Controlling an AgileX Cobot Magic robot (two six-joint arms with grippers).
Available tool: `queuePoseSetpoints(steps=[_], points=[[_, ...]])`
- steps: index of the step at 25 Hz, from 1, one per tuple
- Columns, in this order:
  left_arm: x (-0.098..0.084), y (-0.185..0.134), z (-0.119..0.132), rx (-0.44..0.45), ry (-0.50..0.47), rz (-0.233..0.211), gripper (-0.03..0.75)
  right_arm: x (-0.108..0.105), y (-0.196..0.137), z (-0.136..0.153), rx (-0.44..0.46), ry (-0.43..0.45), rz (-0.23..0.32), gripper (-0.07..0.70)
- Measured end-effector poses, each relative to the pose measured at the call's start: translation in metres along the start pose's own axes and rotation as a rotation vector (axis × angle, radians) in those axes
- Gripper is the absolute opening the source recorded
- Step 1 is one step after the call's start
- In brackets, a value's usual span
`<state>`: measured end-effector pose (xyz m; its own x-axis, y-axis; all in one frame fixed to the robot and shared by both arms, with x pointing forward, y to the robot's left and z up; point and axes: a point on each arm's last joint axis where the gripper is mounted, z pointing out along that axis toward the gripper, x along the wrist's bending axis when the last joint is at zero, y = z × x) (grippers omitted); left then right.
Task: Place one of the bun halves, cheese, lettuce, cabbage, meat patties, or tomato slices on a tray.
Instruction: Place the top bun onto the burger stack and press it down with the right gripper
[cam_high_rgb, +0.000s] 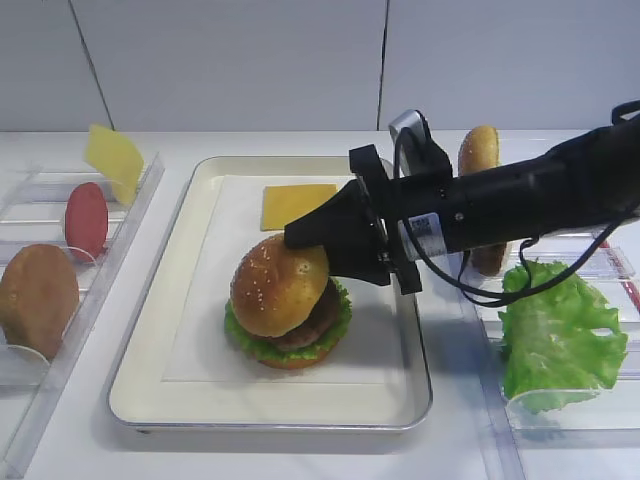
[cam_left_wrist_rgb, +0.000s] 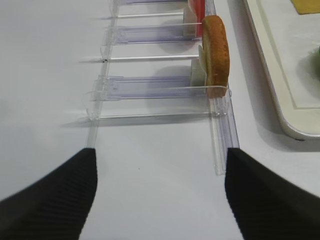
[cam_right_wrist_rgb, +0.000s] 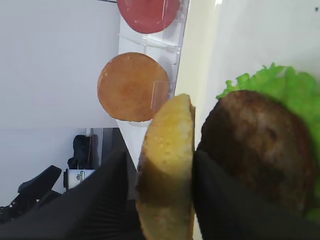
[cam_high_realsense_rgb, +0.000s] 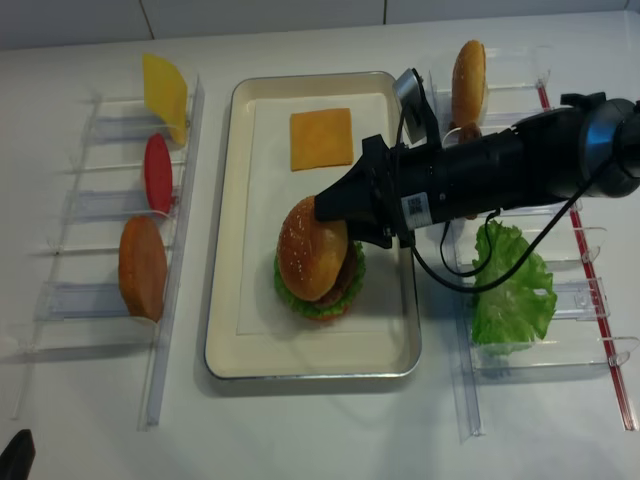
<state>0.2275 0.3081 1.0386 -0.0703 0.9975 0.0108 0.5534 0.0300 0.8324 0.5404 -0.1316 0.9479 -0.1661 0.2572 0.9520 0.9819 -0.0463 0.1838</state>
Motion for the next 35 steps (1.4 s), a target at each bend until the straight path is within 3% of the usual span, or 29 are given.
queuePoseSetpoints(steps=[6,10,15,23,31,35], points=[[0.0,0.0,0.0,0.0,0.0,0.0,0.53,-0.006,0.004,-0.012,-0.002,-0.029,-0.006,0.312],[0.0,0.0,0.0,0.0,0.0,0.0,0.53,-0.007,0.004,-0.013,0.006,-0.036,-0.015,0.386],[0.0,0.0,0.0,0.0,0.0,0.0,0.53,-0.002,0.011,-0.014,0.052,-0.064,-0.078,0.512],[0.0,0.0,0.0,0.0,0.0,0.0,0.529,0.019,0.035,-0.017,0.146,-0.148,-0.151,0.528],[0.0,0.0,0.0,0.0,0.0,0.0,0.529,0.053,0.068,-0.026,0.206,-0.299,-0.276,0.524],[0.0,0.0,0.0,0.0,0.0,0.0,0.529,0.085,0.083,-0.039,0.206,-0.414,-0.393,0.521]])
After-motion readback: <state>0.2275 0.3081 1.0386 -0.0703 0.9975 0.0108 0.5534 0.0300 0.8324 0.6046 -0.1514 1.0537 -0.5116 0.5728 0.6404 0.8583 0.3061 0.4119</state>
